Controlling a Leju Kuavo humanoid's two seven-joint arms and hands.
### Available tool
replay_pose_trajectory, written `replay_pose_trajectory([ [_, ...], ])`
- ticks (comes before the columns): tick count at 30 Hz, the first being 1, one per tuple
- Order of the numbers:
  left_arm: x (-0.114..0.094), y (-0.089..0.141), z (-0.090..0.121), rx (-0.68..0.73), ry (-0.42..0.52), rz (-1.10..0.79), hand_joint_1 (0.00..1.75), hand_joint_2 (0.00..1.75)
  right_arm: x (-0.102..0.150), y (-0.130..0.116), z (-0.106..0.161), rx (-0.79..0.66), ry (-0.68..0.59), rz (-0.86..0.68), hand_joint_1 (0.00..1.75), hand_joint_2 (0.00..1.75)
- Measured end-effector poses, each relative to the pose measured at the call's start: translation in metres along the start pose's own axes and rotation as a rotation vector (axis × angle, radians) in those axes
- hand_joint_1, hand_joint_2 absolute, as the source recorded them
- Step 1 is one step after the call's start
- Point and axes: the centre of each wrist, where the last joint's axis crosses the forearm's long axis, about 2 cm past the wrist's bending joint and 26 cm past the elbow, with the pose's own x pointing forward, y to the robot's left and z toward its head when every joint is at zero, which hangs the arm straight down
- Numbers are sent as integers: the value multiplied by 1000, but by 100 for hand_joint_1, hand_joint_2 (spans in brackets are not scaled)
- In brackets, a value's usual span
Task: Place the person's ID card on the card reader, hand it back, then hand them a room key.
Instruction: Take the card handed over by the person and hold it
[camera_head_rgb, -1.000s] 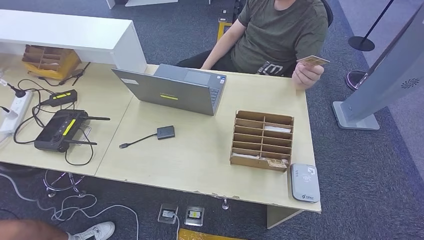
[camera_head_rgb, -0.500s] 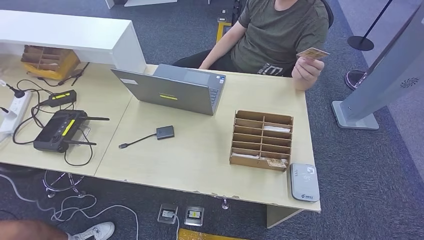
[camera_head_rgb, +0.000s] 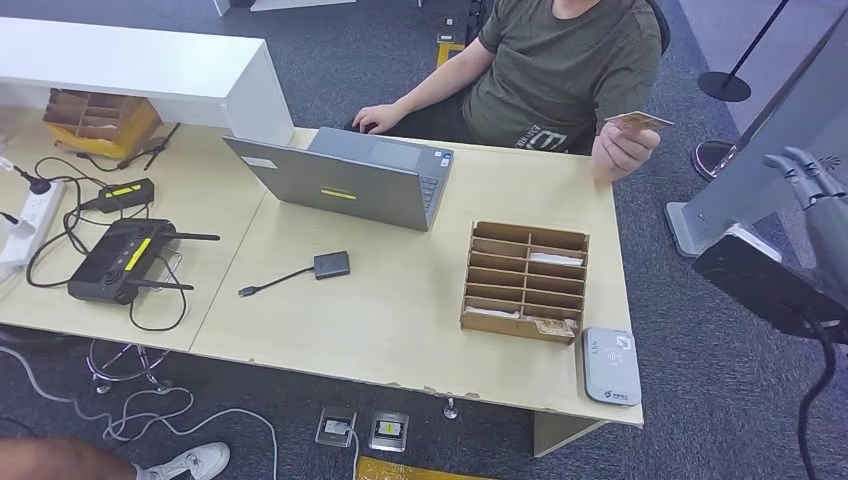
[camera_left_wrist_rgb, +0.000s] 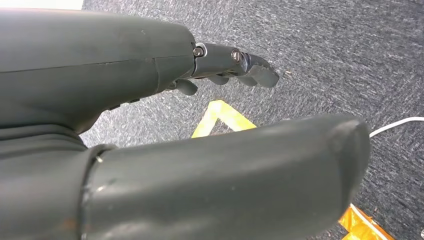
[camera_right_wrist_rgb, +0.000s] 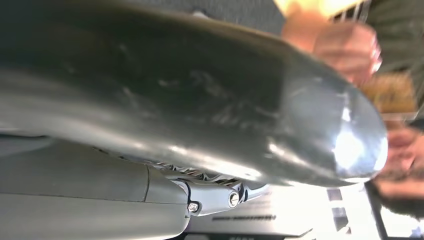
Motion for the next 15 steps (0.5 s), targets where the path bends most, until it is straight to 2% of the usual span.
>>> replay_pose_trajectory([
  [2, 0, 0, 0, -2, -1, -3, 0, 0, 6, 10, -1, 40, -23, -2, 0, 175],
  [8, 0, -1, 0, -12, -3, -11, 0, 0, 21, 39, -2, 136, -61, 3, 0, 175],
  [15, -1, -1, 0, -18, -4, -17, 0, 0, 28, 59, 0, 198, -75, 11, 0, 175],
])
